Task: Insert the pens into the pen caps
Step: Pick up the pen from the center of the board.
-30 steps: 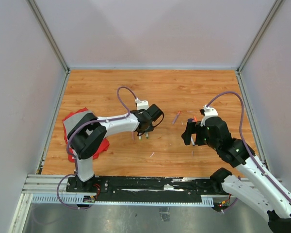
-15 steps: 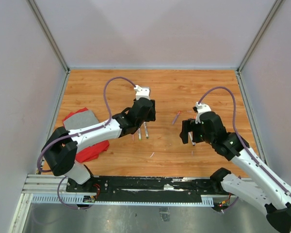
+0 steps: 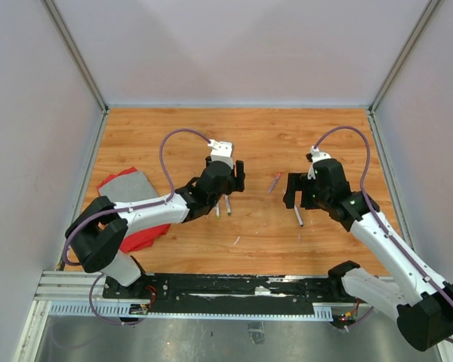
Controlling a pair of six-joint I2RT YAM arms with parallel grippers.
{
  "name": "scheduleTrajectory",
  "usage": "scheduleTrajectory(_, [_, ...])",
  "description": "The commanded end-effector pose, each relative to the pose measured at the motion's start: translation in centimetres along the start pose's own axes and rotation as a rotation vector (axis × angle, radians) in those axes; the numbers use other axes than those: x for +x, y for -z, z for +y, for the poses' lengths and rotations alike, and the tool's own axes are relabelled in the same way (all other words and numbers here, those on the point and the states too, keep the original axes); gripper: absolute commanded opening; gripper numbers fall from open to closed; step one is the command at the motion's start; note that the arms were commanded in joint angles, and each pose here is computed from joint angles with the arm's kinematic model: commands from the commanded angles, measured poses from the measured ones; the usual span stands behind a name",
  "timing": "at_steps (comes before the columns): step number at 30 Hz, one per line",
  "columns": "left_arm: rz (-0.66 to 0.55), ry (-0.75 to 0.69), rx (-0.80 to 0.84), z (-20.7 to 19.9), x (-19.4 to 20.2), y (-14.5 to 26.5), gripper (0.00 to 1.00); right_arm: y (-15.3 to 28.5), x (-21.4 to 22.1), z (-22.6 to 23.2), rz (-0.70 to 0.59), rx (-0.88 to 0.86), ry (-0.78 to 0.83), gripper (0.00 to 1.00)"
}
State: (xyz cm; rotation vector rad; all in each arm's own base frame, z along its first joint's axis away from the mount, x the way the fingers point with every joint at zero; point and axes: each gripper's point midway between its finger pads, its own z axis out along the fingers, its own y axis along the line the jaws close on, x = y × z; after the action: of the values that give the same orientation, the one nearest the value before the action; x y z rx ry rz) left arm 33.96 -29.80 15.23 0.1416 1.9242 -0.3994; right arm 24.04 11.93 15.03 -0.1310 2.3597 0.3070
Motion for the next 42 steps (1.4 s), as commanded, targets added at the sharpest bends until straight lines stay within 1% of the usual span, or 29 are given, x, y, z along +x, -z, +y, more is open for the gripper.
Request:
scheduleTrajectory(1, [-0.055, 0.018, -0.010, 0.3, -0.3, -0.2, 0.70, -0.3, -1.2, -0.6, -0.024, -0.008, -0.081, 0.94])
scheduleTrajectory(5, [-0.070, 0.024, 0.003, 0.7, 0.2, 0.4, 0.71, -0.5, -1.3, -1.5, -0.023, 0.007, -0.129, 0.94])
scheduleTrajectory(9, [-0.064, 0.018, -0.014, 1.1, 0.4, 0.5, 0.71, -0.6, -1.4, -1.7, -0.017, 0.006, -0.140, 0.94])
scheduleTrajectory(15, [-0.065, 0.021, 0.003, 1.3, 1.0, 0.9, 0.73, -1.4, -0.7, -2.5, 0.031, 0.044, -0.148, 0.94])
scheduleTrajectory(18, [-0.064, 0.022, 0.003, 1.3, 1.0, 0.9, 0.73, -1.6, -0.5, -3.4, 0.058, 0.099, -0.148, 0.92])
scheduleTrajectory(20, [-0.066, 0.027, 0.013, 1.3, 1.1, 1.0, 0.73, -1.9, -0.4, -4.1, 0.079, 0.136, -0.147, 0.89])
scheduleTrajectory(23, [-0.066, 0.028, 0.029, 1.1, 1.4, 1.0, 0.73, -2.4, 0.0, -4.9, 0.106, 0.178, -0.140, 0.81])
scheduleTrajectory(28, [-0.053, 0.008, 0.036, 1.0, 2.3, 0.6, 0.71, -4.0, 0.7, -5.5, 0.164, 0.187, -0.120, 0.62])
scheduleTrajectory(32, [-0.050, 0.005, 0.044, 0.8, 2.3, 0.4, 0.70, -4.9, 0.3, -6.4, 0.190, 0.215, -0.117, 0.56])
scheduleTrajectory(33, [-0.051, 0.005, 0.047, 0.8, 2.3, 0.5, 0.70, -5.2, 0.2, -6.6, 0.200, 0.216, -0.119, 0.57])
scheduleTrajectory(38, [-0.043, 0.000, 0.047, 0.7, 2.5, 0.3, 0.70, -6.1, 0.8, -5.8, 0.287, 0.153, -0.106, 0.53])
scheduleTrajectory(42, [-0.042, 0.003, 0.053, 0.6, 2.5, 0.3, 0.70, -6.1, 1.0, -7.0, 0.303, 0.215, -0.101, 0.52])
